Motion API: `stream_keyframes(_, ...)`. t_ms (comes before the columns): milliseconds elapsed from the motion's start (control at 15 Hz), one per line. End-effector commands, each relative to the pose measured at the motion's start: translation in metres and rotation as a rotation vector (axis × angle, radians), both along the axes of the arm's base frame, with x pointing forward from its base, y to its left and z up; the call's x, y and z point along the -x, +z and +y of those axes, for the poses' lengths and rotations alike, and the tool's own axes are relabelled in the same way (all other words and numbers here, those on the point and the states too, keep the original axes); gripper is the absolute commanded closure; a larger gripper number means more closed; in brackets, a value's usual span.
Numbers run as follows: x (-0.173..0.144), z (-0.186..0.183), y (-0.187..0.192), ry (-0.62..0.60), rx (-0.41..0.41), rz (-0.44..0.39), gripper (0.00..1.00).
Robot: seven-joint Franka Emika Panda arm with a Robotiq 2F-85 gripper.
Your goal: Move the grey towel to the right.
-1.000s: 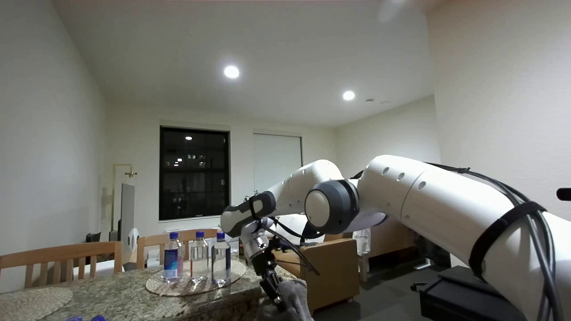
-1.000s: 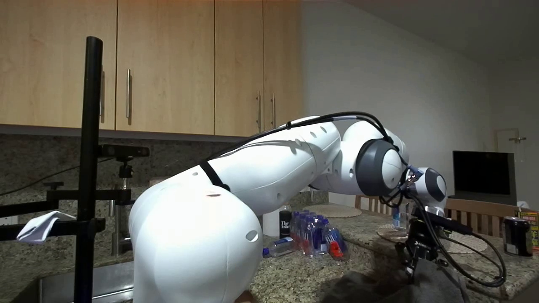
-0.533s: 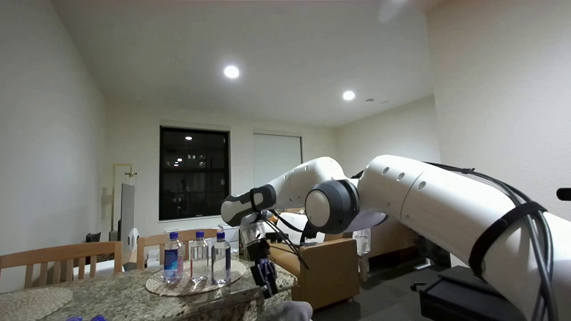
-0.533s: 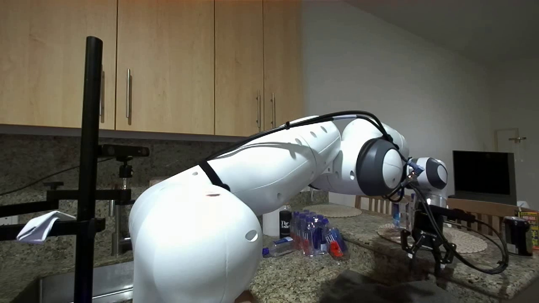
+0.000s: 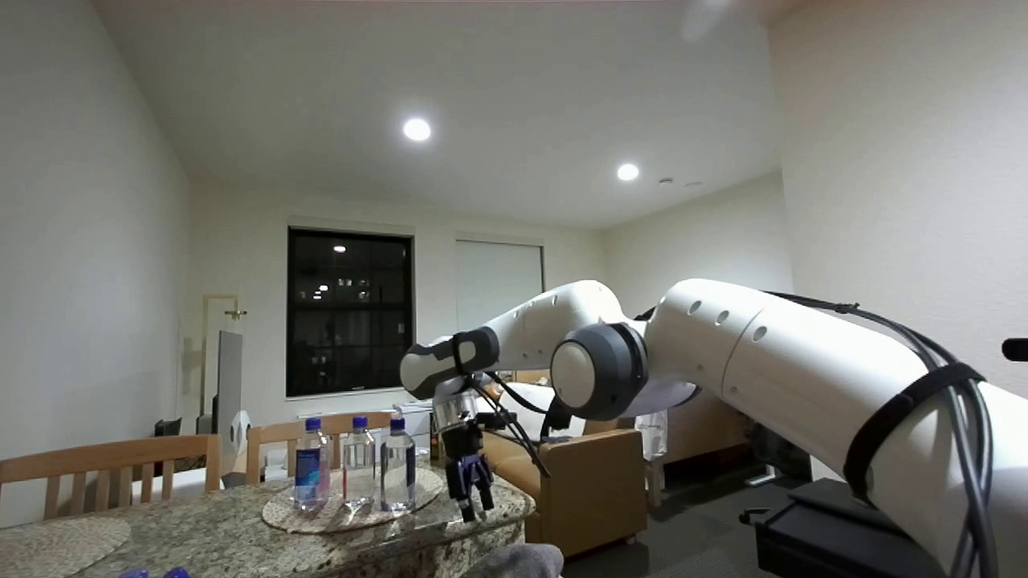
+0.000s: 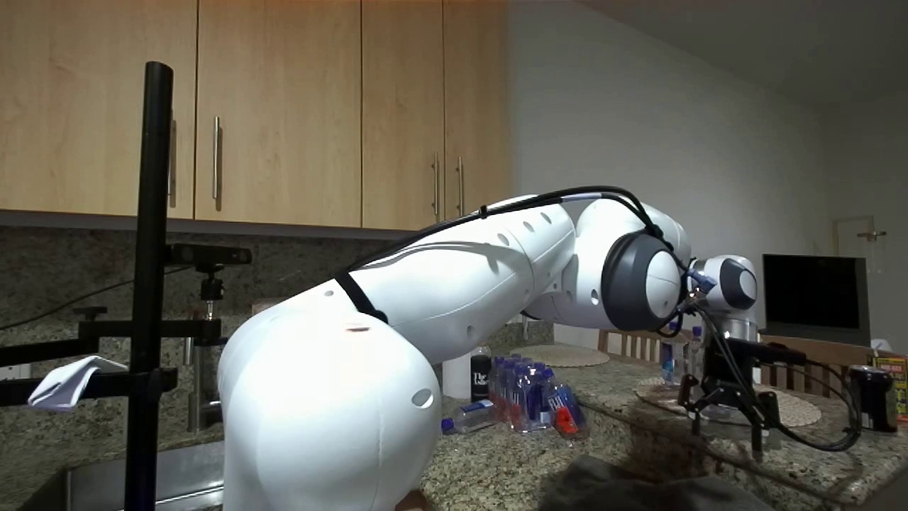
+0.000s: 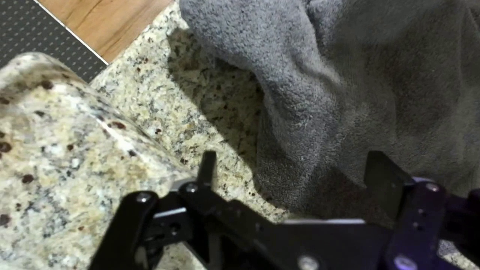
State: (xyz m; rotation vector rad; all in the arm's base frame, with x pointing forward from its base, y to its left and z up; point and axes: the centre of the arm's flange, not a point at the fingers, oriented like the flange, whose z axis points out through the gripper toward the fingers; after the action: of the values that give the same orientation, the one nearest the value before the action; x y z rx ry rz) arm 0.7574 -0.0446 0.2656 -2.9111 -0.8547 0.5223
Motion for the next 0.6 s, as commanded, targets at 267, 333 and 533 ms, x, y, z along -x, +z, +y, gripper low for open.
stream_keyframes(267, 0.008, -0.011, 0.039, -0.090, -0.048, -0.148, 0.00)
stream_keyframes(333, 0.008, -0.012, 0.045, -0.102, -0.056, -0.172, 0.00)
stream_keyframes(533, 0.010, -0.014, 0.069, -0.153, -0.076, -0.259, 0.00)
